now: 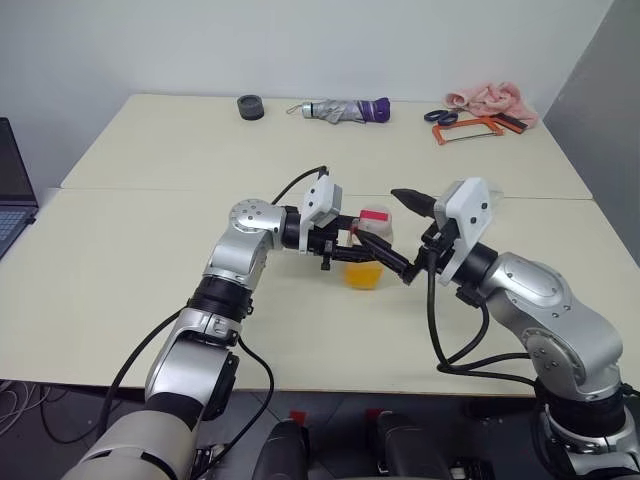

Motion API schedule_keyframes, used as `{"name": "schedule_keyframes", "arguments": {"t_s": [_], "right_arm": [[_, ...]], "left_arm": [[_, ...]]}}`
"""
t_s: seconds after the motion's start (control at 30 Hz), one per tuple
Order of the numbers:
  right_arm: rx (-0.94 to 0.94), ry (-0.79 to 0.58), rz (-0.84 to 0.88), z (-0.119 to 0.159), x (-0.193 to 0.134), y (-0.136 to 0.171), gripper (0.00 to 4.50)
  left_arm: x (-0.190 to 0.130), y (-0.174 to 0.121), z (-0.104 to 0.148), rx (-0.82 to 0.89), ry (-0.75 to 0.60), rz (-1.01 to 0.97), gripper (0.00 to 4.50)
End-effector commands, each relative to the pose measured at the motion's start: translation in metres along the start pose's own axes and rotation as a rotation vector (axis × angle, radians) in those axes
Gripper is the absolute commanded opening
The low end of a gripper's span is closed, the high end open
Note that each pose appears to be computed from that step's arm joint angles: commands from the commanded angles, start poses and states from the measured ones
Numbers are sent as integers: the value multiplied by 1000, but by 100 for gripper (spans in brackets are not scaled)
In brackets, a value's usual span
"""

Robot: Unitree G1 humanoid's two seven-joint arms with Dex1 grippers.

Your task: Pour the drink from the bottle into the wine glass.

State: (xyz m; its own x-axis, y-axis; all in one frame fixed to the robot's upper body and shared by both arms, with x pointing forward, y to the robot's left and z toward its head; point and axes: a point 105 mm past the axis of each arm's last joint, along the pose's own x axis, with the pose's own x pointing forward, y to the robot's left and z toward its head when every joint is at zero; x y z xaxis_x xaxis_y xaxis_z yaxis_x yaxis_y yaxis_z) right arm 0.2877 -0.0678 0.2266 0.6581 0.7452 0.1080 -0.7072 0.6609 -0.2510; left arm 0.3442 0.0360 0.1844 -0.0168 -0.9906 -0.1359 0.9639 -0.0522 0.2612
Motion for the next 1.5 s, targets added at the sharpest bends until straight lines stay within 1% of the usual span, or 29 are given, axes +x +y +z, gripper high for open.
{"name": "schedule_keyframes", "arguments": {"t_s": [0.03,0.3,1.27,1.5], "right_arm": [[-42,-55,-18,13,1,-3,450],[-28,-65,-12,16,2,-2,450],[-17,-39,-12,10,-1,-3,450],[73,-49,27,10,0,2,450]], "left_arm": [[2,1,16,59,-30,-8,182],[2,0,15,57,-29,-9,182],[2,-1,15,56,-29,-12,182],[1,-1,15,58,-27,-11,182]]}}
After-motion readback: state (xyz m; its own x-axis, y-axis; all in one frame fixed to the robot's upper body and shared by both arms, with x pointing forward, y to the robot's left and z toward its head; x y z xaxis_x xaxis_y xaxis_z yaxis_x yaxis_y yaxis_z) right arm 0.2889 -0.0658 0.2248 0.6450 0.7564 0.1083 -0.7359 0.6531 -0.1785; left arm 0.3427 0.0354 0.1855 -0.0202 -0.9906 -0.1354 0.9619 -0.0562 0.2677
